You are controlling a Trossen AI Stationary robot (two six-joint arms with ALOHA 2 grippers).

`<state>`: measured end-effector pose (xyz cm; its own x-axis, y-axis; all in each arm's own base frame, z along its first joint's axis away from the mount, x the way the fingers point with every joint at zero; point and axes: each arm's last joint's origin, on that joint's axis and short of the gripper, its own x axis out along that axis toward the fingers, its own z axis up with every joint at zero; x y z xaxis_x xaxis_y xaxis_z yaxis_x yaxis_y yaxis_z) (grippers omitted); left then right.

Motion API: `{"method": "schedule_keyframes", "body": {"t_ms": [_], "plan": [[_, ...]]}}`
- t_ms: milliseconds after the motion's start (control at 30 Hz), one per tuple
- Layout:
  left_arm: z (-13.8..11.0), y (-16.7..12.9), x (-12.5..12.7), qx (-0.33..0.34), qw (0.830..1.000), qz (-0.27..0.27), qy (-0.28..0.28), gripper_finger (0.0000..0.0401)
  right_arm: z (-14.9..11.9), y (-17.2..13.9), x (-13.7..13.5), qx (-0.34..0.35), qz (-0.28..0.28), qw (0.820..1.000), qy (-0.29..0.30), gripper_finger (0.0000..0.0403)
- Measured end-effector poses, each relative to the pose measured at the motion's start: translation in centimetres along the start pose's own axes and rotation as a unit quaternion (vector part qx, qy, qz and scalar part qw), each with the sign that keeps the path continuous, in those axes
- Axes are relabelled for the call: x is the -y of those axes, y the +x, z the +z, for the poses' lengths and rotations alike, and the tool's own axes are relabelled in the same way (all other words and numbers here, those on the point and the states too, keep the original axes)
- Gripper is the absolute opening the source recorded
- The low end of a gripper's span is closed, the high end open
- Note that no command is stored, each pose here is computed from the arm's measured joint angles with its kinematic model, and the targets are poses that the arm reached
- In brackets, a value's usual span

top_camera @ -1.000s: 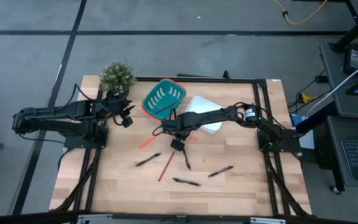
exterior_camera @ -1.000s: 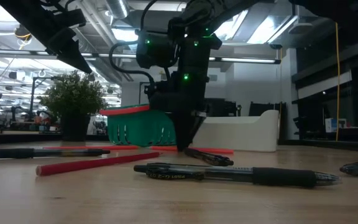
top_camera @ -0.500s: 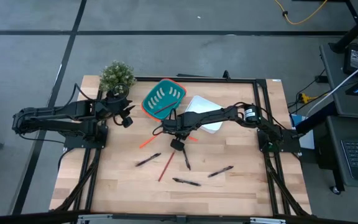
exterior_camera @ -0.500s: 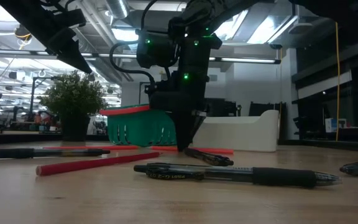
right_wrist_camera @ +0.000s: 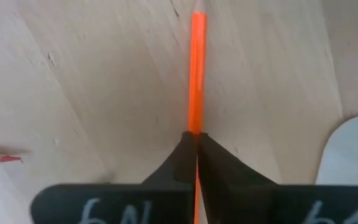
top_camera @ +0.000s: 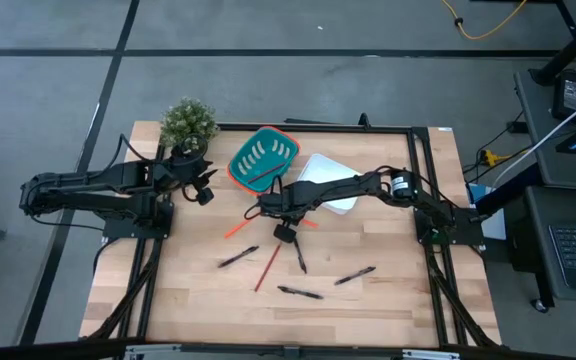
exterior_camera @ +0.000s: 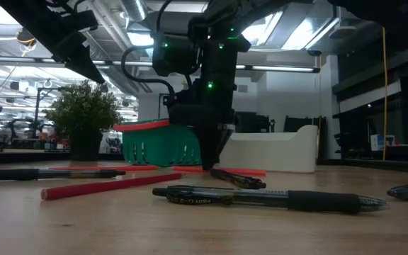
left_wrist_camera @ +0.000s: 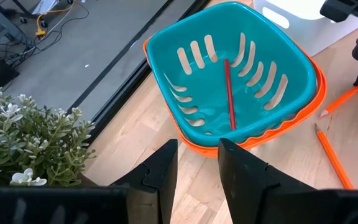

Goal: Sort pens & pencils
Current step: Put the right orange pencil into the blue bin

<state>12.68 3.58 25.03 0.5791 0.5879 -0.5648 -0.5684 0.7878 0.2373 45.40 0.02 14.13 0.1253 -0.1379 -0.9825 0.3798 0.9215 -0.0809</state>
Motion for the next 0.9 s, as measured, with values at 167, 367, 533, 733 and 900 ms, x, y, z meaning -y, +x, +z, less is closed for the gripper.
{"method": "schedule_keyframes", "body": {"t_ms": [167,367,533,733,900], "plan": [[0.0,0.0,0.0,0.0,1.0,0.0,0.0,0.011,-0.02,-0.02,-0.04,0.0,0.0,1.0,-0.001,0.0008],[0.0,0.0,0.0,0.0,1.0,0.0,0.0,0.011,-0.01,-0.05,-0.04,0.001,0.0,1.0,-0.001,0.0009],[0.0,0.0,0.0,0.0,1.0,0.0,0.0,0.011,0.11,-0.08,-0.16,0.006,0.009,1.0,-0.011,0.0011],[0.0,0.0,0.0,0.0,1.0,0.0,0.0,0.011,0.26,0.02,-0.39,0.014,0.032,0.999,-0.014,0.0031],[0.0,0.0,0.0,0.0,1.0,0.0,0.0,0.011,0.23,0.2,-0.4,0.013,0.031,0.999,-0.014,0.0059]]}}
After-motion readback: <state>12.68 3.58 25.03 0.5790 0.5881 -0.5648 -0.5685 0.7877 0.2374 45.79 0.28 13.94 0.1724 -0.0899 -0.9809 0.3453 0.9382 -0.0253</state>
